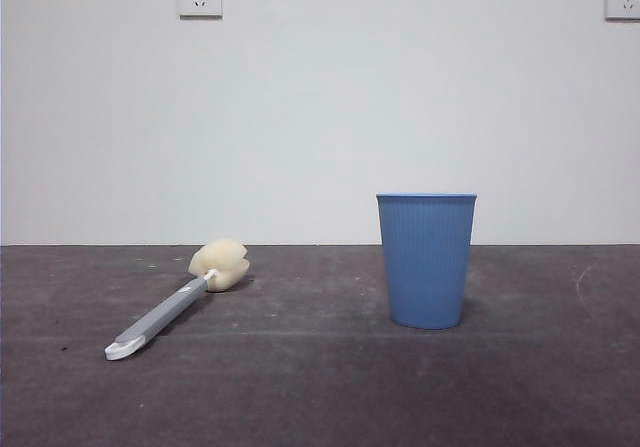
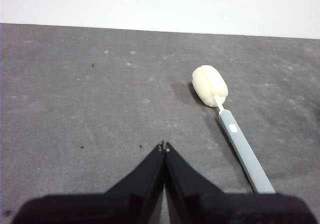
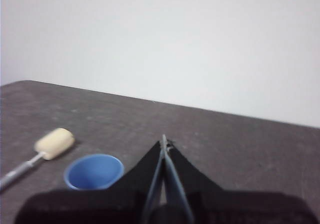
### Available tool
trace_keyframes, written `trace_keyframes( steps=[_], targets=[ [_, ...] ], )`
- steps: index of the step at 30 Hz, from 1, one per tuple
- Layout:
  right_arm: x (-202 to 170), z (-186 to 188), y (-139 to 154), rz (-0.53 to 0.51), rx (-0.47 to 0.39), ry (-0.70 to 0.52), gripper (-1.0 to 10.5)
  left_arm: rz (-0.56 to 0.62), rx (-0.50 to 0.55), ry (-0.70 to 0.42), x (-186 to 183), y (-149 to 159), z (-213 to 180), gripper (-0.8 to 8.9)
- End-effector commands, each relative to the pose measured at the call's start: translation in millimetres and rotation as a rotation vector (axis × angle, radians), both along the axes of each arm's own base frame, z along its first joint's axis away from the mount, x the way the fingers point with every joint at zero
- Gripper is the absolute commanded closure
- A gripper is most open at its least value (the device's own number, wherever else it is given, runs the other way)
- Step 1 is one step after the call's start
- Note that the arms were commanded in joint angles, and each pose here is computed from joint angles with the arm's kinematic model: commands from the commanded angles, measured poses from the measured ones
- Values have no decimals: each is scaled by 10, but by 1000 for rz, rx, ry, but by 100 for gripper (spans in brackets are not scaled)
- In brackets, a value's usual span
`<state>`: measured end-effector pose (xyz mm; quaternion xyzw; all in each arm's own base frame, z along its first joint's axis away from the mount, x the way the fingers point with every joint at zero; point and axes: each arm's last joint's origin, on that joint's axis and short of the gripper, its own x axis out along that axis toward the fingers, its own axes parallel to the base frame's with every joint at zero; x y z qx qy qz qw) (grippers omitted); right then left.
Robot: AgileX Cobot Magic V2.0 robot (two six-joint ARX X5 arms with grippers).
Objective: Pick up the cup brush,pick up the cup,insert the brush into the cup,clean the cup,put the cup brush back,put the cup back to the fixed position on the table
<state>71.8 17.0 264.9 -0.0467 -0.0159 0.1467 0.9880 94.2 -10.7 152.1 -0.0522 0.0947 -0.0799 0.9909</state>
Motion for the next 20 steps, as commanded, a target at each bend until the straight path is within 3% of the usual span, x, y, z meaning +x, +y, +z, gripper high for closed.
trace_keyframes(
  steps=[1,9,20],
  targets=[
    [58,-232,-16,-34,27,14,945,1,-1,13,4,-1,-40,816],
    [153,-741,-73,-118,29,75,945,1,-1,13,4,-1,-40,816],
    [238,-1168,-102,-158,43,210,945,1,-1,13,4,-2,-40,816]
  ],
)
